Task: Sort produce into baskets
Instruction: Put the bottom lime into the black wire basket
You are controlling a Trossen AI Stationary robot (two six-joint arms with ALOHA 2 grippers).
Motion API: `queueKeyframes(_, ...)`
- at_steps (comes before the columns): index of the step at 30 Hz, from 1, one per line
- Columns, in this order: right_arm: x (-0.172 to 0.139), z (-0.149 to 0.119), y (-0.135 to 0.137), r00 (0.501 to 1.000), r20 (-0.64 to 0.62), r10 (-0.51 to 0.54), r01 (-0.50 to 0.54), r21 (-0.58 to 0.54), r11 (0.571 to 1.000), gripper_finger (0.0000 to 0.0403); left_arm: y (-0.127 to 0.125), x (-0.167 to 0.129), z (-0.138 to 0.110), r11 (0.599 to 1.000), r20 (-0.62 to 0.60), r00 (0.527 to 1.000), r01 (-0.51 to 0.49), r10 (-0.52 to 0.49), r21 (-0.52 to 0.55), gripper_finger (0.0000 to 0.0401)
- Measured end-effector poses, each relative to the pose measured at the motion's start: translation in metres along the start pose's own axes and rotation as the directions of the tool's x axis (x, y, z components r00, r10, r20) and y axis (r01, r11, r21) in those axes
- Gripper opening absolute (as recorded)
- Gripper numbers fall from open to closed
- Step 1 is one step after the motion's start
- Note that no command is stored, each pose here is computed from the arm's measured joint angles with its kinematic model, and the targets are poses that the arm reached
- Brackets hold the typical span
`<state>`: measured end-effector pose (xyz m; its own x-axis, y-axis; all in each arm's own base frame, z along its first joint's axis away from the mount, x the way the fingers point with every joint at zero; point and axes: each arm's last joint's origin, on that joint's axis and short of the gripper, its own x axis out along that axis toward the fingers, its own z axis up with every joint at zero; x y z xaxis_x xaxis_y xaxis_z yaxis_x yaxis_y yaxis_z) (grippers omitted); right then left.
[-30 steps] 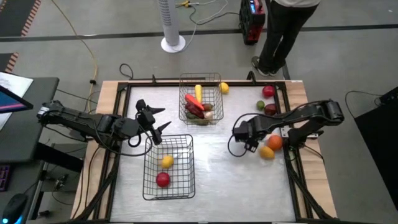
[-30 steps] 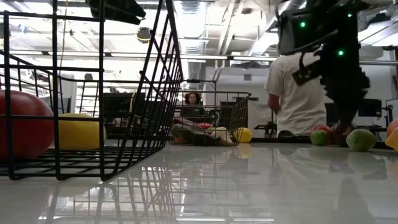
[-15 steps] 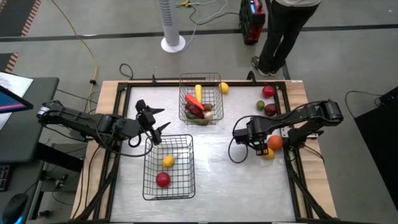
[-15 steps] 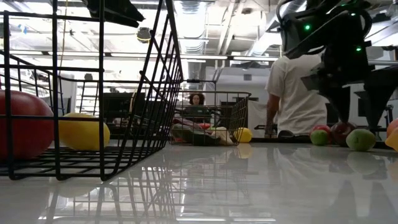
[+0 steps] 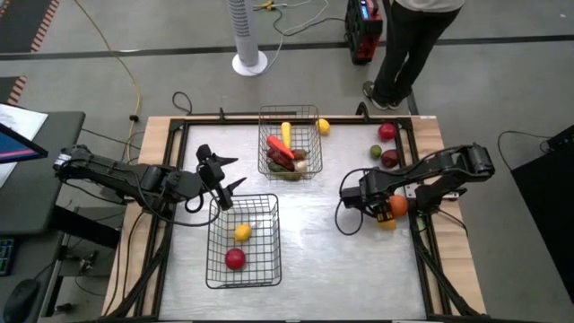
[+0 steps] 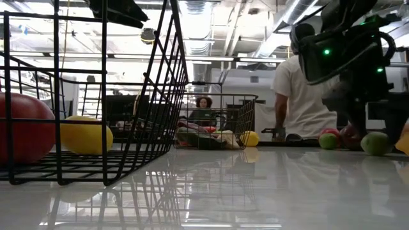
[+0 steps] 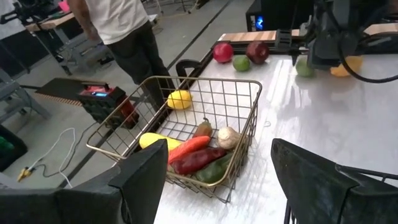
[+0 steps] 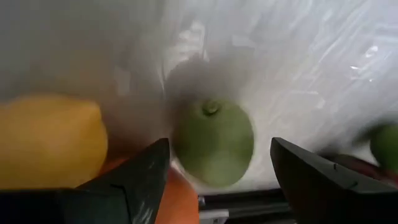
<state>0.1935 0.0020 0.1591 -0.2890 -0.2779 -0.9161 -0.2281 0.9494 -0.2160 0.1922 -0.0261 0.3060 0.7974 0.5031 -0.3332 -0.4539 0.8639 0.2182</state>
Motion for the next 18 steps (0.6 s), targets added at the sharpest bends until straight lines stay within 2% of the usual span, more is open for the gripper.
queueKeyframes(4, 0.0, 0.002, -0.002, 1.0, 0.016, -0.005, 0.006, -0.014, 1.0, 0.03, 0.0, 0.0, 0.0, 1.0, 0.002, 1.0, -0.001, 0.001, 0.003, 0.0274)
queueKeyframes(8, 0.009, 0.002, -0.003, 0.999, 0.036, 0.002, 0.0, -0.049, 0.999, 0.0281, 0.0, 0.0, 0.0, 1.0, 0.002, 1.0, 0.001, -0.001, 0.002, 0.0274)
queueKeyframes(11, 0.015, 0.002, -0.004, 0.999, 0.049, 0.005, -0.003, -0.035, 0.999, 0.0268, 0.0, 0.0, 0.0, 1.0, 0.0, 1.0, 0.0, 0.0, 0.005, 0.0274)
queueKeyframes(18, 0.006, 0.008, -0.009, 0.996, 0.09, 0.006, -0.004, -0.019, 1.0, 0.0215, 0.0, 0.0, 0.0, 1.0, 0.0, 1.0, 0.0, 0.0, 0.008, 0.0274)
